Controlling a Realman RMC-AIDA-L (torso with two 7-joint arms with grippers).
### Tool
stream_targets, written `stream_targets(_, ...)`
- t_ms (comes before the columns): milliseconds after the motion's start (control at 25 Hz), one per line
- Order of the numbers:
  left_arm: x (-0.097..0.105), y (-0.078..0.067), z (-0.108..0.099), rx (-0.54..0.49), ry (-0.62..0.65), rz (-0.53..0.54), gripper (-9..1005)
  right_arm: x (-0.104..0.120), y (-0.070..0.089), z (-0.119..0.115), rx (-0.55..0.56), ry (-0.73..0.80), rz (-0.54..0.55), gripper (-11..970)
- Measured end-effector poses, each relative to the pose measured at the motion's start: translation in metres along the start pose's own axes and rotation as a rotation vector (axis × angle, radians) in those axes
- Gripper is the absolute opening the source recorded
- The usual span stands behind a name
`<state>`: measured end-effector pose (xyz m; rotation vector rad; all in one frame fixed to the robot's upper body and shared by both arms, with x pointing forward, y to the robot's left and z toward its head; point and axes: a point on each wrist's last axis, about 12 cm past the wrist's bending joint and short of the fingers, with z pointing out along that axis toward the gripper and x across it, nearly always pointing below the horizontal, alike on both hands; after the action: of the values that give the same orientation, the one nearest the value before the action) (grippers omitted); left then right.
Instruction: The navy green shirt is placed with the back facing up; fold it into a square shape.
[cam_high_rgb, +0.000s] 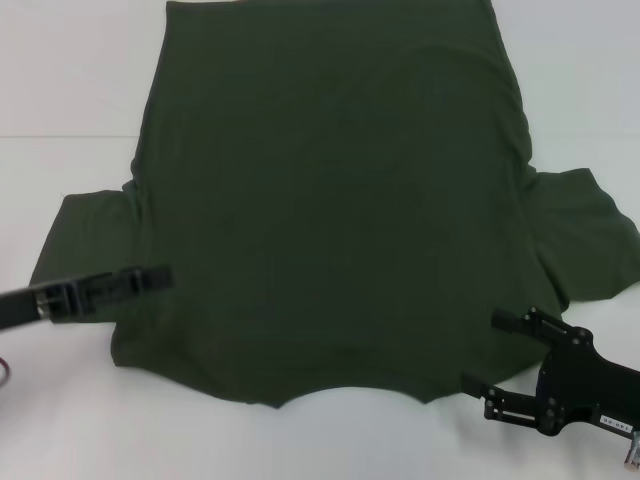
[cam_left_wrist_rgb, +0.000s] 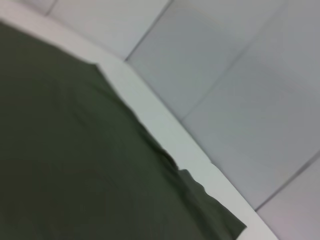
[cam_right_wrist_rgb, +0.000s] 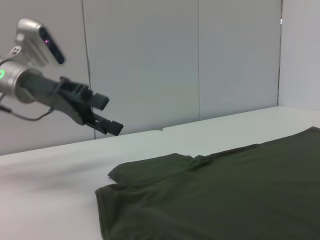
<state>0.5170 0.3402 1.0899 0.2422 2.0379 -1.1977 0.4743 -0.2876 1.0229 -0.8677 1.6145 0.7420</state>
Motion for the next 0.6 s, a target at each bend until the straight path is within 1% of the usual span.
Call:
stream_targets(40, -0.008, 0.002, -0.003, -0.022, 0.024, -0.047, 886, 0.000, 0.000, 0.000, -0.001, 0.001, 0.000, 942)
stream_targets(120, -0.024, 0.007, -0.009, -0.096, 0.071, -0.164, 885, 0.000, 0.000, 0.000, -0.004, 0.002, 0.000, 943)
stream_targets(240, -0.043, 0.013, -0.015, -0.194, 0.121, -0.286, 883, 0.000, 0.001, 0.001, -0.006, 0.001, 0.000, 944)
stream_targets(360, -0.058, 0.017, -0.019, -0.284, 0.162, -0.339, 882, -0.001, 0.001, 0.002, -0.011, -0.001, 0.001, 943)
stream_targets(440, -0.066, 0.019, -0.020, -0.350, 0.198, -0.350, 881, -0.001, 0.001, 0.002, -0.014, -0.002, 0.002, 942)
stream_targets(600, -0.072, 0.026, -0.023, -0.448, 0.213, -0.367, 879, -0.001, 0.001, 0.002, -0.015, -0.002, 0.002, 943)
